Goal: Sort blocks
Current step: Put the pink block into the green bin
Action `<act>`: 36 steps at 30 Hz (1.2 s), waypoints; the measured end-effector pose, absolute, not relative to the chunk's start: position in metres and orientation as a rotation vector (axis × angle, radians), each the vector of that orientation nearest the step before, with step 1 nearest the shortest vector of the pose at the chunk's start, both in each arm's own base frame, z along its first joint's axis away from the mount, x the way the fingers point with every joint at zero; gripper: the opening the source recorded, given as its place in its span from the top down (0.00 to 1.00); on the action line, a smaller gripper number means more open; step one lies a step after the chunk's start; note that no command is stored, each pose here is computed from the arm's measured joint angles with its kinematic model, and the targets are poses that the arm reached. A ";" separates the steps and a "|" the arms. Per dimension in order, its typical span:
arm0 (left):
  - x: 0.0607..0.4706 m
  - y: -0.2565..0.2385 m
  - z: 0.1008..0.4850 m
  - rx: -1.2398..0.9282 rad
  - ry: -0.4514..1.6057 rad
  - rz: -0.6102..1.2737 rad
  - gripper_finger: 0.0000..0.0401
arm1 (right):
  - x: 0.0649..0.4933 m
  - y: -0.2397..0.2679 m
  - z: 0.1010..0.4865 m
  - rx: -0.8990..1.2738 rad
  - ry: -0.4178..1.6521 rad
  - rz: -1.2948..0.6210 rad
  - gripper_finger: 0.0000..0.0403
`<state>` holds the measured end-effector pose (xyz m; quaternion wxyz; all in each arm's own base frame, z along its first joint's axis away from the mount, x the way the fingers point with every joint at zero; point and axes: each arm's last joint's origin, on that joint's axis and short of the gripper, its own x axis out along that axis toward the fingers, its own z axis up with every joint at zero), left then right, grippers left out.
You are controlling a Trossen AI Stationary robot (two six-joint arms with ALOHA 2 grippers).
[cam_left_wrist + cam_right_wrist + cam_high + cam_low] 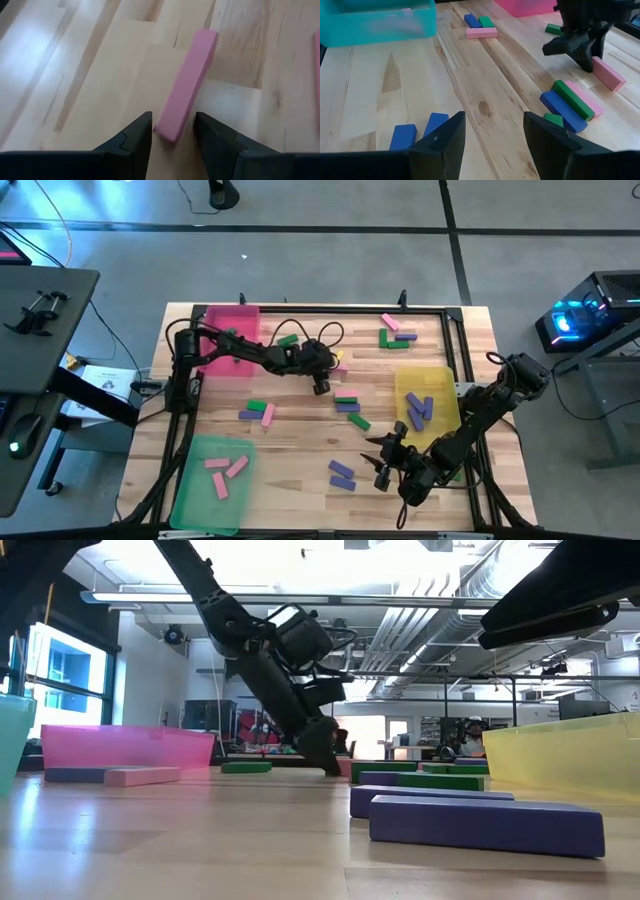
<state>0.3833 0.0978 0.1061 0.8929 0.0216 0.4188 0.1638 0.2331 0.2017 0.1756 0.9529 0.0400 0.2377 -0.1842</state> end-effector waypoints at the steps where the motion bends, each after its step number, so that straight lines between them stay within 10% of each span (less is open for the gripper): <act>1: 0.383 0.098 0.106 0.054 0.874 0.334 0.66 | 0.233 0.202 0.176 0.083 0.482 -0.374 0.54; 11: 0.391 0.081 0.106 0.078 0.827 0.321 0.93 | 0.233 0.202 0.176 0.084 0.484 -0.372 0.54; 20: 0.387 -0.012 0.177 0.220 0.670 0.124 0.93 | 0.234 0.204 0.177 0.113 0.474 -0.359 0.54; 28: 0.308 -0.148 0.230 0.473 0.724 -0.197 0.93 | 0.235 0.205 0.178 0.120 0.469 -0.354 0.54; 36: 0.208 -0.214 0.232 0.057 0.958 -0.013 0.90 | 0.237 0.203 0.179 0.087 0.468 -0.348 0.54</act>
